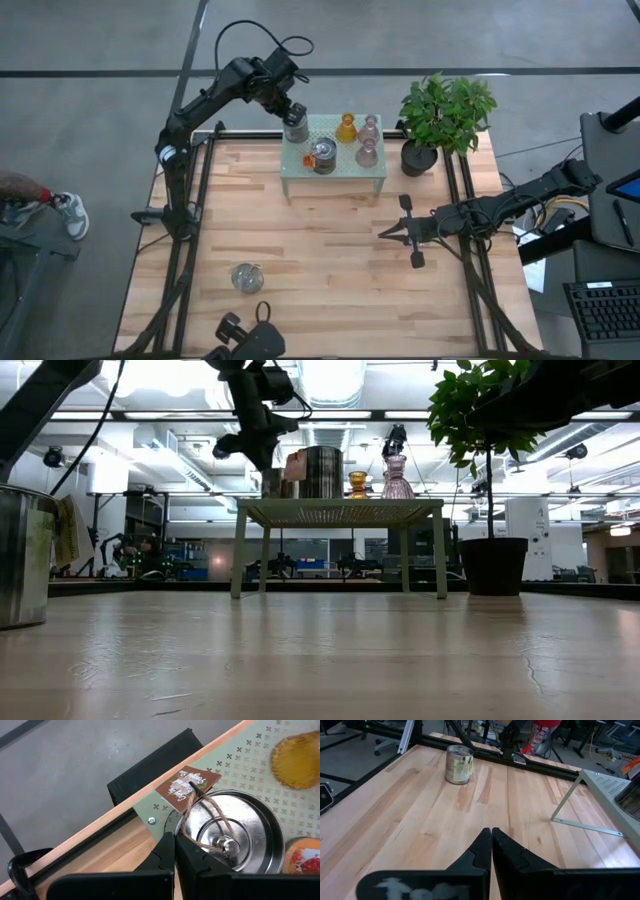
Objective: Pick & Place candle stick holders
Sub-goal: Put the right scented candle can on the shelf, then put the scented candle can on the shelf
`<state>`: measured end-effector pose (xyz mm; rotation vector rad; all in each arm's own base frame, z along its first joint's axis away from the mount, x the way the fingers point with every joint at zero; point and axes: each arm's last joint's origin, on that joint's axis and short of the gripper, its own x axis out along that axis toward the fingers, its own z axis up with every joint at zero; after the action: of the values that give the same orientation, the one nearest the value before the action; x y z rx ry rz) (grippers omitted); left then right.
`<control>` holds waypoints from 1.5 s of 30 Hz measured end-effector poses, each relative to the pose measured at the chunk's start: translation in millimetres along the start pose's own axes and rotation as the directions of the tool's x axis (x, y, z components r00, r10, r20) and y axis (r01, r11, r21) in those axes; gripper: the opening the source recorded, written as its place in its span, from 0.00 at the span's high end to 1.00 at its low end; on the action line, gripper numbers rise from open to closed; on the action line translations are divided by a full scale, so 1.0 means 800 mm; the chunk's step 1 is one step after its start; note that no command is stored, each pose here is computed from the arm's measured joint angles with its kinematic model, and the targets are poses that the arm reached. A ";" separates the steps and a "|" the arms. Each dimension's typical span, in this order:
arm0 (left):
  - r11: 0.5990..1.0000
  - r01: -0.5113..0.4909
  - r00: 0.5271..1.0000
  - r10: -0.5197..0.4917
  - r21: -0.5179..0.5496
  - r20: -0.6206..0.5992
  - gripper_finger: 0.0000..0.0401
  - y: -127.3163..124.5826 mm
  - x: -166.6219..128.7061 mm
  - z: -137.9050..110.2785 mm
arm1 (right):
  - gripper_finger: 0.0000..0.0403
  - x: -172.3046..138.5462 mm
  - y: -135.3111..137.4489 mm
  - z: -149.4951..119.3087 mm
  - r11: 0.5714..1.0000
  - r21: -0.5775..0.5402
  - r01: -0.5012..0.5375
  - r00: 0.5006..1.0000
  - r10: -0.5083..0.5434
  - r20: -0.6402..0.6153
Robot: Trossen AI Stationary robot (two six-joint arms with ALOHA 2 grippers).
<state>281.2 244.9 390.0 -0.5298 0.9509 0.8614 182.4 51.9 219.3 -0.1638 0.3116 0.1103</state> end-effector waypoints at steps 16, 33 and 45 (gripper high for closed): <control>1.000 -0.014 1.000 0.015 -0.022 0.015 0.75 0.000 0.000 0.001 | 0.98 0.000 0.000 -0.001 1.000 -0.002 -0.001 1.000 0.001 -0.007; 0.996 0.020 0.999 -0.017 0.089 -0.040 0.73 -0.012 -0.099 -0.051 | 0.98 0.000 0.000 -0.003 1.000 0.000 -0.001 1.000 0.001 -0.016; 0.948 0.181 0.982 -0.160 0.260 -0.100 0.73 -0.096 -0.158 -0.172 | 0.98 0.000 0.000 -0.002 1.000 0.009 -0.002 1.000 0.002 -0.011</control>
<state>240.6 52.2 433.5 -0.4065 1.0579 0.5475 181.9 51.9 217.8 -0.1550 0.3233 0.1101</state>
